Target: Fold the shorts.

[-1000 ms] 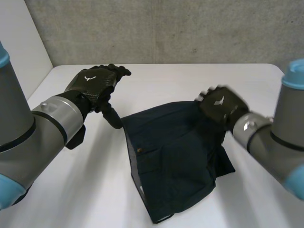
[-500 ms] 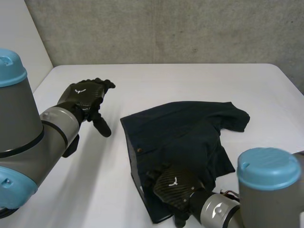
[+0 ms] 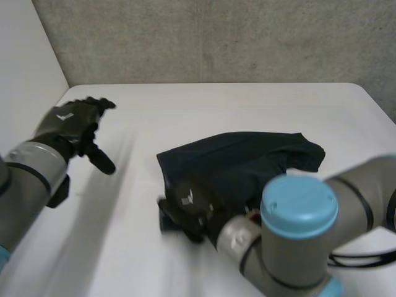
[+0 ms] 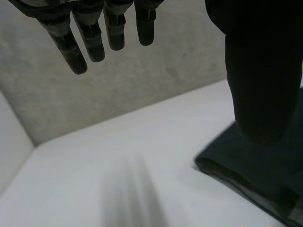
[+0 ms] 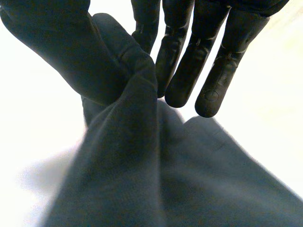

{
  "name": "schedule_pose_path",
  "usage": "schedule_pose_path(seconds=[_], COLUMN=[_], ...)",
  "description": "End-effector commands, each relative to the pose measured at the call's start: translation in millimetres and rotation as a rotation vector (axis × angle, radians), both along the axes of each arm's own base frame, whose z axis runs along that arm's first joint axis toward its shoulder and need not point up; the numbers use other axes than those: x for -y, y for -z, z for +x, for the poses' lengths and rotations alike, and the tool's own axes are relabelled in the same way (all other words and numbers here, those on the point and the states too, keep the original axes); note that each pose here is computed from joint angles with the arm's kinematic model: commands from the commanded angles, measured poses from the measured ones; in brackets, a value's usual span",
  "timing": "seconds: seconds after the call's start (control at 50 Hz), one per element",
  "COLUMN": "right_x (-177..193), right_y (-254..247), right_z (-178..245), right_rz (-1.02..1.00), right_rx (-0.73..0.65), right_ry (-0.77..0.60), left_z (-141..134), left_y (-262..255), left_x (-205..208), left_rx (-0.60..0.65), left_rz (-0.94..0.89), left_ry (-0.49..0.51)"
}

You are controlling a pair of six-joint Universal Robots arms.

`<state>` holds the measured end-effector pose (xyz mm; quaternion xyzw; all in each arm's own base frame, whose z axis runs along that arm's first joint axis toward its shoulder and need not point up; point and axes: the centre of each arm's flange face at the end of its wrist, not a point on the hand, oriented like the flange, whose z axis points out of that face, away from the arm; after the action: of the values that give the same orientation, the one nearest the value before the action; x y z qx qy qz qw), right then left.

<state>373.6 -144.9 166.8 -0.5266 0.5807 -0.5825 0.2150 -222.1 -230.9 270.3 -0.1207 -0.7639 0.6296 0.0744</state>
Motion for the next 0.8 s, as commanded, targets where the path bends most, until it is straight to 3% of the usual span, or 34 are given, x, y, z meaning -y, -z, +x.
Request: schedule_pose_path(seconds=[0.02,0.18,0.24,0.32,0.46,0.6,0.7,0.8], right_x=[34,54,68,91,125,164,160,147], right_y=[-109,-225,-248,-248,-210,-96,-45,-28], right_z=[32,30,16,-3,-35,-95,-116,-123], right_rz=[-0.092,-0.157,-0.147,-0.151,-0.198,-0.100,0.008,0.119], right_rx=[0.355,0.755,0.888,0.939,0.808,0.457,0.328,0.203], right_ry=[0.093,0.154,0.215,0.350,0.625,0.905,0.968,0.924], left_z=[28,61,61,58,53,24,-9,-34], left_y=[-35,-71,-73,-70,-60,-28,-2,15], left_x=[7,12,11,10,8,-4,-24,-37], left_rx=[-0.042,-0.077,-0.079,-0.079,-0.074,-0.047,-0.015,0.007], left_rz=[-0.119,-0.245,-0.251,-0.239,-0.207,-0.093,-0.003,0.052], left_ry=[-0.097,-0.214,-0.208,-0.175,-0.139,-0.015,0.113,0.208])
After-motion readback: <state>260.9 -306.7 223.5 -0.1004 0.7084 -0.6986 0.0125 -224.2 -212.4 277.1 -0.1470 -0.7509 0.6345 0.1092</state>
